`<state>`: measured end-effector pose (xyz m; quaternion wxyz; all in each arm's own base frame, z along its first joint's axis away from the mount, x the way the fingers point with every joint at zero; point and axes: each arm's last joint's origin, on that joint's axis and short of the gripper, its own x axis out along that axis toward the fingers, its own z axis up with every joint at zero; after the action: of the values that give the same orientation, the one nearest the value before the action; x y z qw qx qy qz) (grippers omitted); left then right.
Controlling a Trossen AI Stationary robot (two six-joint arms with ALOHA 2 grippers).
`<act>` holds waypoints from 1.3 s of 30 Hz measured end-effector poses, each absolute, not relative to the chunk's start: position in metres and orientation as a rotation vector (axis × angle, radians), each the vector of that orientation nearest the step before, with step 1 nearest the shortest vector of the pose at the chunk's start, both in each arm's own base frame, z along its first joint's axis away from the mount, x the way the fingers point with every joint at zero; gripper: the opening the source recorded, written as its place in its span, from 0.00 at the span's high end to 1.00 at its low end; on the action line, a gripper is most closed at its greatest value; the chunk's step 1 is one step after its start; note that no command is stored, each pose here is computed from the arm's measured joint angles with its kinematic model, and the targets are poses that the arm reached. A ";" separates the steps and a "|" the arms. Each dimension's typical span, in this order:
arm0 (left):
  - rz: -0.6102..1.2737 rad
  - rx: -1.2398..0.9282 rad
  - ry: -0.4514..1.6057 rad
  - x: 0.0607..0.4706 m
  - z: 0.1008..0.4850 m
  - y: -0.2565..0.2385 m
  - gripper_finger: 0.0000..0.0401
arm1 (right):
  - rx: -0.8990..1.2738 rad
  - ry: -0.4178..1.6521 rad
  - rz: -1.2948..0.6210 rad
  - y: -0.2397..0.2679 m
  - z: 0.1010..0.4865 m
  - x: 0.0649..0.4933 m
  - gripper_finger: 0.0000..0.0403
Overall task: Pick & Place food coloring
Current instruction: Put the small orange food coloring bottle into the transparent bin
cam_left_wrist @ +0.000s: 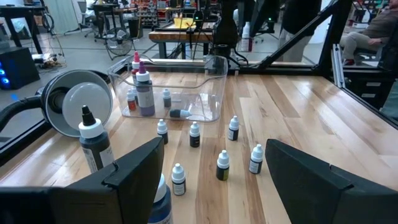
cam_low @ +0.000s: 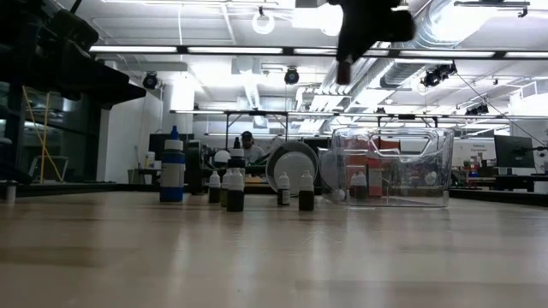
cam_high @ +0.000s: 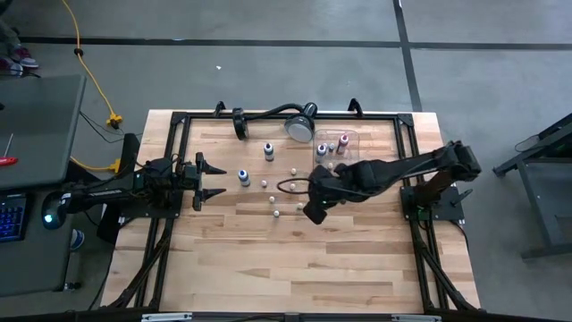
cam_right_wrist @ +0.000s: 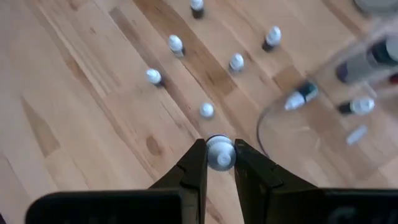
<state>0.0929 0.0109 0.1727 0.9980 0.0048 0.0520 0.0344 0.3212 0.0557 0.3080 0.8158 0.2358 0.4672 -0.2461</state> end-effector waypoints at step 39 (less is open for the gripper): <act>0.069 0.010 0.104 0.093 0.173 0.011 0.31 | 0.634 0.932 -0.869 -0.075 0.229 0.229 0.87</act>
<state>0.0929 0.0109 0.1727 0.9980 0.0048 0.0521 0.0345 0.2285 -0.0752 0.2295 0.7573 0.2910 0.4275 -0.3988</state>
